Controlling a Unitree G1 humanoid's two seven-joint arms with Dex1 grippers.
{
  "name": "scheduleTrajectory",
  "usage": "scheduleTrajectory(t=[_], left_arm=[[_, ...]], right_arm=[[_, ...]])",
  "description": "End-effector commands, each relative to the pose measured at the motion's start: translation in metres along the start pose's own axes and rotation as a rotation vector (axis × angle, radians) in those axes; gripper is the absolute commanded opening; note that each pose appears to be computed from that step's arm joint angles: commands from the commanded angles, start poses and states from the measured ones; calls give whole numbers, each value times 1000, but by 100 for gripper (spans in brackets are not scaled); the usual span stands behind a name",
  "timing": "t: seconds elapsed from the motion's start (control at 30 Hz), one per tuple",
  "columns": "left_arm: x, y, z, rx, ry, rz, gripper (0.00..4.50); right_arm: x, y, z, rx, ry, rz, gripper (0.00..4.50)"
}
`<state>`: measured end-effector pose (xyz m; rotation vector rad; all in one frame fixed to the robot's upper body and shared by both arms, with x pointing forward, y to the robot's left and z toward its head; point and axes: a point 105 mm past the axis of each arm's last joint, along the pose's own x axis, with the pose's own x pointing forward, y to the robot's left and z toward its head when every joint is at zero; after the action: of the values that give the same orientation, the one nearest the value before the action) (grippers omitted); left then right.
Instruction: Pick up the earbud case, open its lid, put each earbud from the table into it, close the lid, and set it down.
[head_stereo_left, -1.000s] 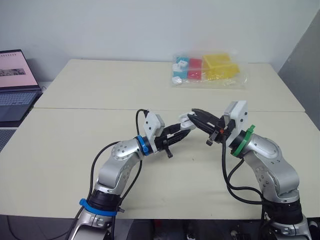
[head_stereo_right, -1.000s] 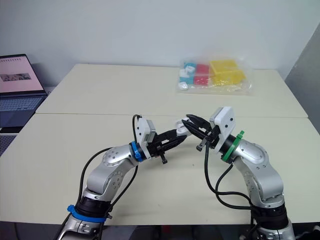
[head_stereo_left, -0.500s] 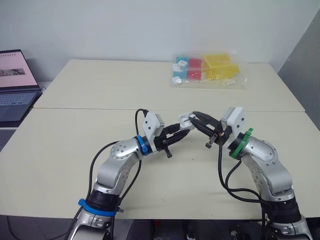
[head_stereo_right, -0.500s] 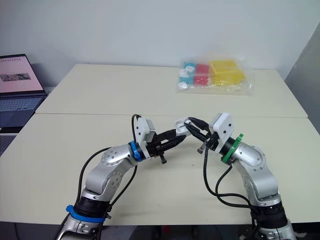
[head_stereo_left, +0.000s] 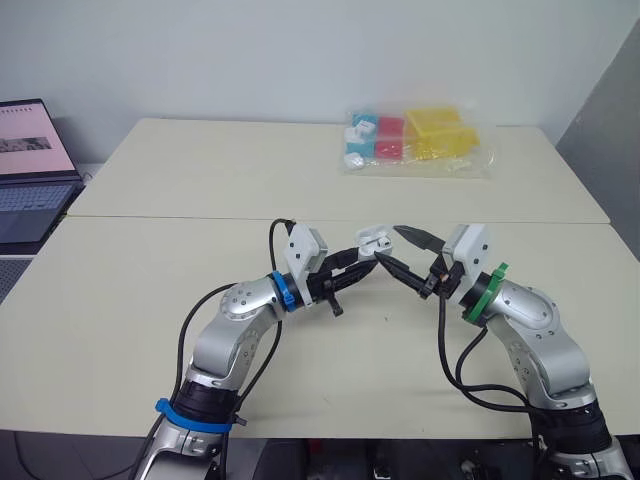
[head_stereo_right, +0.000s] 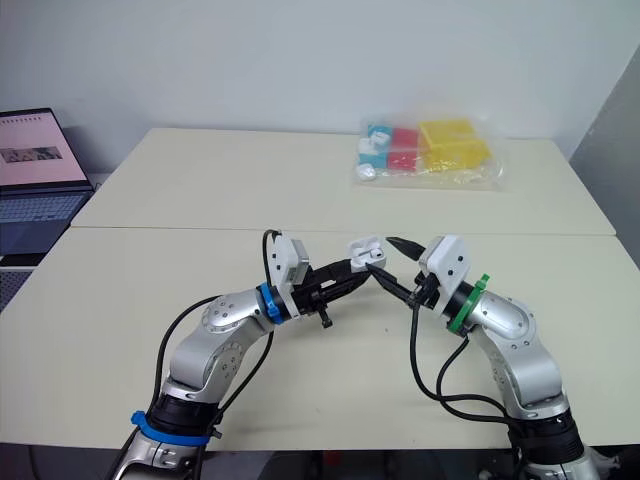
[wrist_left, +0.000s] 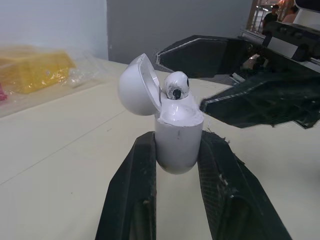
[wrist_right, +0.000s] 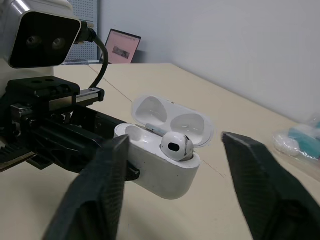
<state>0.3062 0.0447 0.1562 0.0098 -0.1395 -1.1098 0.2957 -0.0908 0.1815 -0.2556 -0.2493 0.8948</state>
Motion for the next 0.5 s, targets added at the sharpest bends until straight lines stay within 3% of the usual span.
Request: scheduleTrajectory(t=[0.03,0.17,0.33,0.43,0.5], left_arm=[[1,-3,17,46,-58,-9,79],[-3,1,13,55,-41,17,79],[-9,3,5,95,-8,19,79],[-11,1,1,129,15,-7,79],[-11,-1,-1,141,20,-20,79]], right_arm=[[-6,1,21,-21,-47,19,326],[-24,-5,38,-9,-41,15,326],[-50,-32,31,60,99,-93,326],[-54,-52,-8,70,382,-268,326],[-52,-59,-23,103,472,-351,326]])
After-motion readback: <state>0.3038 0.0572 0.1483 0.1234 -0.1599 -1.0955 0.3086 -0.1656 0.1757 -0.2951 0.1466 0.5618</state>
